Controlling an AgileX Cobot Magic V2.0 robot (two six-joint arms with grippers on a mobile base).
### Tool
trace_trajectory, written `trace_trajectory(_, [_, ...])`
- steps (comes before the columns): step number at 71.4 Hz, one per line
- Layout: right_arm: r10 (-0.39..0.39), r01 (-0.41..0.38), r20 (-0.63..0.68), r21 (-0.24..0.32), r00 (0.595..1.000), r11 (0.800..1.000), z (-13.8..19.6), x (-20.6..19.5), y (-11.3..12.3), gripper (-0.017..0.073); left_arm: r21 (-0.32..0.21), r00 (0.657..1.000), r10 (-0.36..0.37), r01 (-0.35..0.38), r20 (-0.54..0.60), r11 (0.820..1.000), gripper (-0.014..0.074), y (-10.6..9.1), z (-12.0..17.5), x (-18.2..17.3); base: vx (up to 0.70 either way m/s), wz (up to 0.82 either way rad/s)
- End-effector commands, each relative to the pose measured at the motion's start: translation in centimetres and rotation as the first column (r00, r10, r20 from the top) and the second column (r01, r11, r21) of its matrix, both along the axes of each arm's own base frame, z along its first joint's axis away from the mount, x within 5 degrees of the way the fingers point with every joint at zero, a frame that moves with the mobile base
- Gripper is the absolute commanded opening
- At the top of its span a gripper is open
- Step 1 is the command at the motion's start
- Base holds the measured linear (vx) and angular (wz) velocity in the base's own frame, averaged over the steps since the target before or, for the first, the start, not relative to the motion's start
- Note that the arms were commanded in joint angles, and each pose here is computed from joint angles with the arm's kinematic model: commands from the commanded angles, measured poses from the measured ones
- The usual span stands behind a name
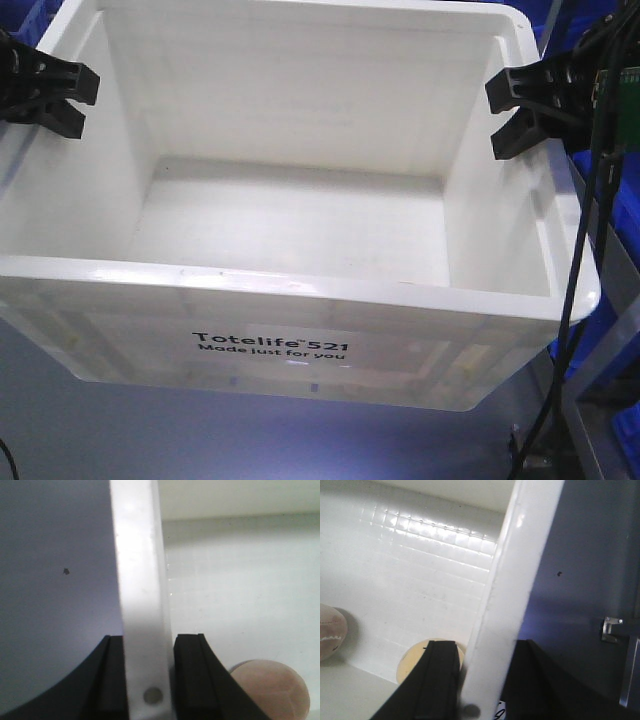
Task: Place moving items into box and shelve
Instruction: 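Keep gripping the tote rims as the base approaches the blue-bin shelf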
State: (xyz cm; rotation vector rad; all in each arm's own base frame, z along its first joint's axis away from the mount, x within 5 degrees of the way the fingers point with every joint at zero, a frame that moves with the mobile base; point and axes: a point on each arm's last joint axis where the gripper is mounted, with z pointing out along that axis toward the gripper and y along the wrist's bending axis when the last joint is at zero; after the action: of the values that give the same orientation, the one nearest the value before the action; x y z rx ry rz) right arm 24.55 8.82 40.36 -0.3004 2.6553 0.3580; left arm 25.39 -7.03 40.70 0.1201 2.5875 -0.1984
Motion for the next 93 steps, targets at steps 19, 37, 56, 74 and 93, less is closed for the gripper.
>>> trace_trajectory(19, [0.017,-0.030,0.141,0.093,0.990,0.995,2.72,-0.77,0.30,-0.0012,-0.083,0.983,-0.005,0.021,0.185,0.996,-0.0017,-0.26,3.10,-0.60,0.45,-0.02])
trace_trajectory(37, [0.017,-0.030,0.141,0.093,0.990,0.995,2.72,-0.77,0.30,-0.0012,-0.083,0.983,-0.005,0.021,0.185,0.996,-0.0017,-0.26,3.10,-0.60,0.43,0.01])
trace_trajectory(56, [0.017,-0.030,0.141,0.093,0.990,0.995,2.72,-0.77,0.30,-0.0012,-0.083,0.983,-0.005,0.021,0.185,0.996,-0.0017,-0.26,3.10,-0.60,0.41,0.12])
trace_trajectory(74, [0.017,-0.030,0.141,0.093,0.990,0.995,2.72,-0.77,0.30,-0.0012,-0.083,0.983,-0.005,0.021,0.185,0.996,-0.0017,-0.26,3.10,-0.60,0.39,0.22])
trace_trajectory(93, [0.017,-0.030,0.141,0.093,0.990,0.995,2.72,-0.77,0.30,-0.0012,-0.083,0.983,-0.005,0.021,0.185,0.996,-0.0017,-0.26,3.10,-0.60,0.39,0.25])
